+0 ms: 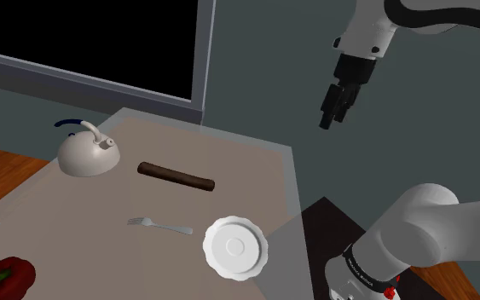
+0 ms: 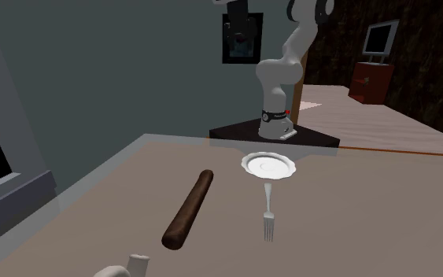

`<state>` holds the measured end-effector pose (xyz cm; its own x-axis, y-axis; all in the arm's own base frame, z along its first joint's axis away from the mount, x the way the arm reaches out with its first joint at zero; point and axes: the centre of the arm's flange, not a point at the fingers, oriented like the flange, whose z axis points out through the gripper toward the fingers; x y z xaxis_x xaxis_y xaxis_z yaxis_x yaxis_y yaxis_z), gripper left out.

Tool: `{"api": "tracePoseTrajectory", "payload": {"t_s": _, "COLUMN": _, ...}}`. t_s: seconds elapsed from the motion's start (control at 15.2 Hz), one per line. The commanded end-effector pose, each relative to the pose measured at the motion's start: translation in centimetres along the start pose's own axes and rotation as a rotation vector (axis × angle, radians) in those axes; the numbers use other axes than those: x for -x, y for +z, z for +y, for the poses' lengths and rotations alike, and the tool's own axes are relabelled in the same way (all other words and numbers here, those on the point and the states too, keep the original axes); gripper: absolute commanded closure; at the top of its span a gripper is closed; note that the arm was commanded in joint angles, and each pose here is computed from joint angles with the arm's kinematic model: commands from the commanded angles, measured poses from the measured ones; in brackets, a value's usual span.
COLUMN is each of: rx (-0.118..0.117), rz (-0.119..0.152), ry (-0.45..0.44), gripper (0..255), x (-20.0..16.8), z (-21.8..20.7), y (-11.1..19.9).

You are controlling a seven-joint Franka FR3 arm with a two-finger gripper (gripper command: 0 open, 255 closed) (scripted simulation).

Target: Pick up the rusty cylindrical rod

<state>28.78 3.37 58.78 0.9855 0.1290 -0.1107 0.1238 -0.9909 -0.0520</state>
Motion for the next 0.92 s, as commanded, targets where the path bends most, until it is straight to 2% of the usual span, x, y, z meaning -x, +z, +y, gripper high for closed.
{"api": "tracePoseTrajectory", "payload": {"t_s": 0.0, "rx": 0.0, "rz": 0.0, "ry": 0.0, "gripper": 0, "x": 0.0, "z": 0.0, "y": 0.0}}
{"api": "tracePoseTrajectory", "payload": {"t_s": 0.86, "rx": 0.015, "rz": 0.039, "ry": -0.148, "gripper": 0, "x": -12.5, "z": -3.7, "y": 10.5}}
